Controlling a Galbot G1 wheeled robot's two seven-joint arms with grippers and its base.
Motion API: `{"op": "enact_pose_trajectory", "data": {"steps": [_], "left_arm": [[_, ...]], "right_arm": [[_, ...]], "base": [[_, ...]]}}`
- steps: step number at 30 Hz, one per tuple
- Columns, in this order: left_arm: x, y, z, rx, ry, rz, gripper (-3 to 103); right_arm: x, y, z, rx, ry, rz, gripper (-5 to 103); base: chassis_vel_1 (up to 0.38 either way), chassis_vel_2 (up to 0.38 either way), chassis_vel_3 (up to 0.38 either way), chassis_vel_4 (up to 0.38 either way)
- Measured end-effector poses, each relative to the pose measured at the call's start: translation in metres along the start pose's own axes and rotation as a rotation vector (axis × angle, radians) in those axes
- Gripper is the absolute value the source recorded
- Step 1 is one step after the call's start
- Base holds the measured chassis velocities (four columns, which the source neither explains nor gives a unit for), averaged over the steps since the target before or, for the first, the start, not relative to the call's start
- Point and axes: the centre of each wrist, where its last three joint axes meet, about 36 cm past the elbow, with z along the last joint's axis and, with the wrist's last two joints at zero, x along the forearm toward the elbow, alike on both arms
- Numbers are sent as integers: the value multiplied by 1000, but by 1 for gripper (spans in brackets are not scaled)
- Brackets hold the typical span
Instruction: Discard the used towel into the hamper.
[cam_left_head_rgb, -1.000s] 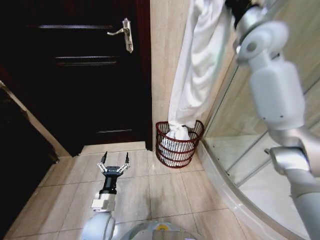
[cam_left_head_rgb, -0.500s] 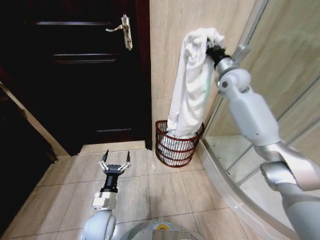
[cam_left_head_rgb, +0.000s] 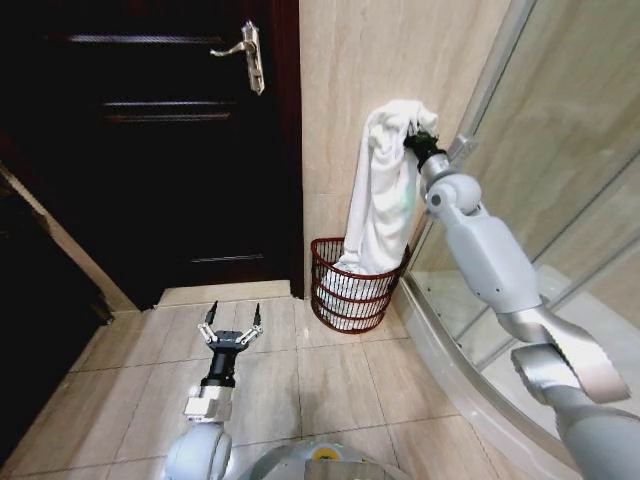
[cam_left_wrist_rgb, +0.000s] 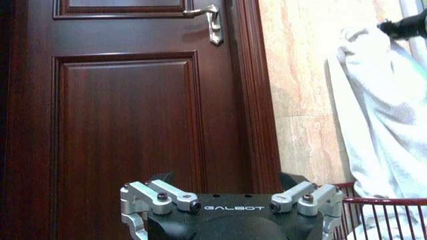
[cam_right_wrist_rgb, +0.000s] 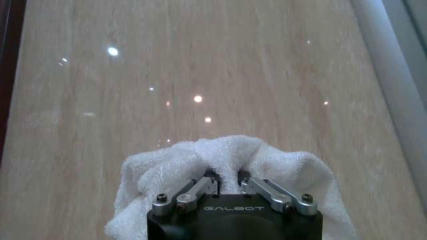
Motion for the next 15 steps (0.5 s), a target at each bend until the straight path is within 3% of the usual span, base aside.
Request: {"op": "enact_pose_trajectory", "data": {"steps": [15], "left_arm": [[6, -2, -3, -7, -7, -1, 100]], "right_arm": [[18, 32, 39, -80, 11, -22, 14]], "base": [[0, 0, 0, 0]]}}
